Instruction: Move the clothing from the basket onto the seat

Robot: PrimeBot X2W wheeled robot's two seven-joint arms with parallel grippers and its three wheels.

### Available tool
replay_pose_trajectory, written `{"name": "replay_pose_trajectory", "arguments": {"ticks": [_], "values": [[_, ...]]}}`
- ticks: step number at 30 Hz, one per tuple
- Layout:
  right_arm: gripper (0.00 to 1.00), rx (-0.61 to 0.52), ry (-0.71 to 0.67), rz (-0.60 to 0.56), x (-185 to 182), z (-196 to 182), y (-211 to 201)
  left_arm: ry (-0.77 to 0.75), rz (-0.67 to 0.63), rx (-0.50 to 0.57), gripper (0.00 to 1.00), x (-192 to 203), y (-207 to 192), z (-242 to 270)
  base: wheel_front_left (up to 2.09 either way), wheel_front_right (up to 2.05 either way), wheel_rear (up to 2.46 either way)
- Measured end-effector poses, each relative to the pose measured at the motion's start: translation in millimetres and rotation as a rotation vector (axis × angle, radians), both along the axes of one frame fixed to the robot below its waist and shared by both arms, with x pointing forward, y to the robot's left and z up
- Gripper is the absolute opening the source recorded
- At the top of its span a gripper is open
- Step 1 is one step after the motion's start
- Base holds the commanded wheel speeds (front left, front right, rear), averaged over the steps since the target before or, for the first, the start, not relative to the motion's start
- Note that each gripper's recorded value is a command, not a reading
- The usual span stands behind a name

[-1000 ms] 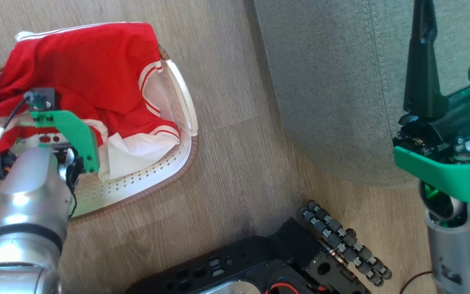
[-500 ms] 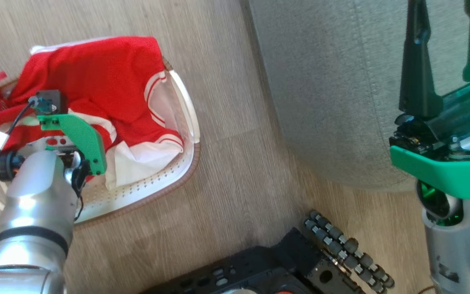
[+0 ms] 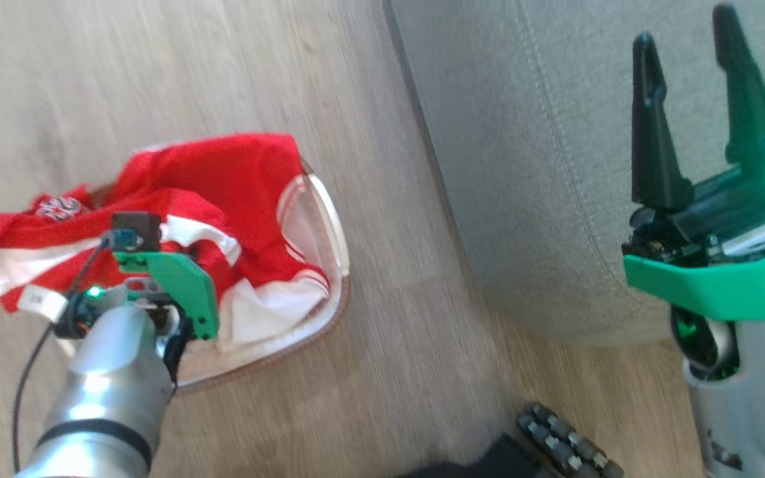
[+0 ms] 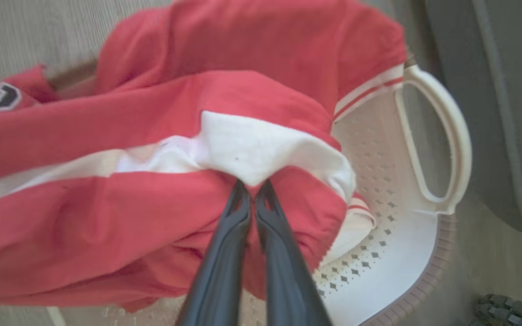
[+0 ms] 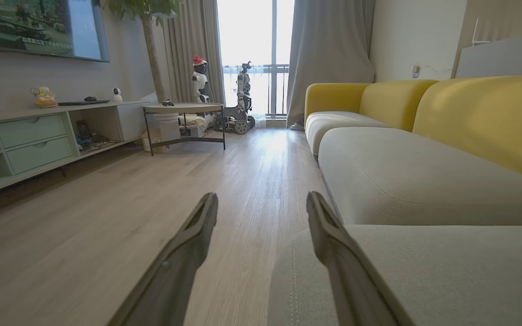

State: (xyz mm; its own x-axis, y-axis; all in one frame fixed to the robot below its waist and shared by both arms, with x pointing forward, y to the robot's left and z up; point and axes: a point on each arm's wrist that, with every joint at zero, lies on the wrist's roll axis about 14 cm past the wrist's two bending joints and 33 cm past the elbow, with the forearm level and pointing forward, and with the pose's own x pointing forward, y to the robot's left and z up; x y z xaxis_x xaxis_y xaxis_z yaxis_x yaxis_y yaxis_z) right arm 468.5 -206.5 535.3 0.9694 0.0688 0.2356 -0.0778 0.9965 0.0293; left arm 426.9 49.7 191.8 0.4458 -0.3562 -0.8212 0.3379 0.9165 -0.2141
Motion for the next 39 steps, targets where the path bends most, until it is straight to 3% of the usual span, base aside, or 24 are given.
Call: {"name": "replay_pose_trajectory", "arguments": {"ticks": [18,26,39], "values": [[1.0,0.05,-0.091,0.093,-57.9,51.2,28.6,-0.405,0.118,-0.088,0.0,7.4,21.6,136.2,0.0,0.0,0.0],[1.0,0.071,-0.134,0.135,-82.1,68.2,42.5,-0.645,0.174,-0.196,0.0,19.7,25.3,218.7,0.0,0.0,0.0],[1.0,0.089,-0.133,0.17,-106.1,69.1,54.2,-0.974,0.089,-0.349,0.0,21.7,4.9,356.7,0.0,0.0,0.0]]}}
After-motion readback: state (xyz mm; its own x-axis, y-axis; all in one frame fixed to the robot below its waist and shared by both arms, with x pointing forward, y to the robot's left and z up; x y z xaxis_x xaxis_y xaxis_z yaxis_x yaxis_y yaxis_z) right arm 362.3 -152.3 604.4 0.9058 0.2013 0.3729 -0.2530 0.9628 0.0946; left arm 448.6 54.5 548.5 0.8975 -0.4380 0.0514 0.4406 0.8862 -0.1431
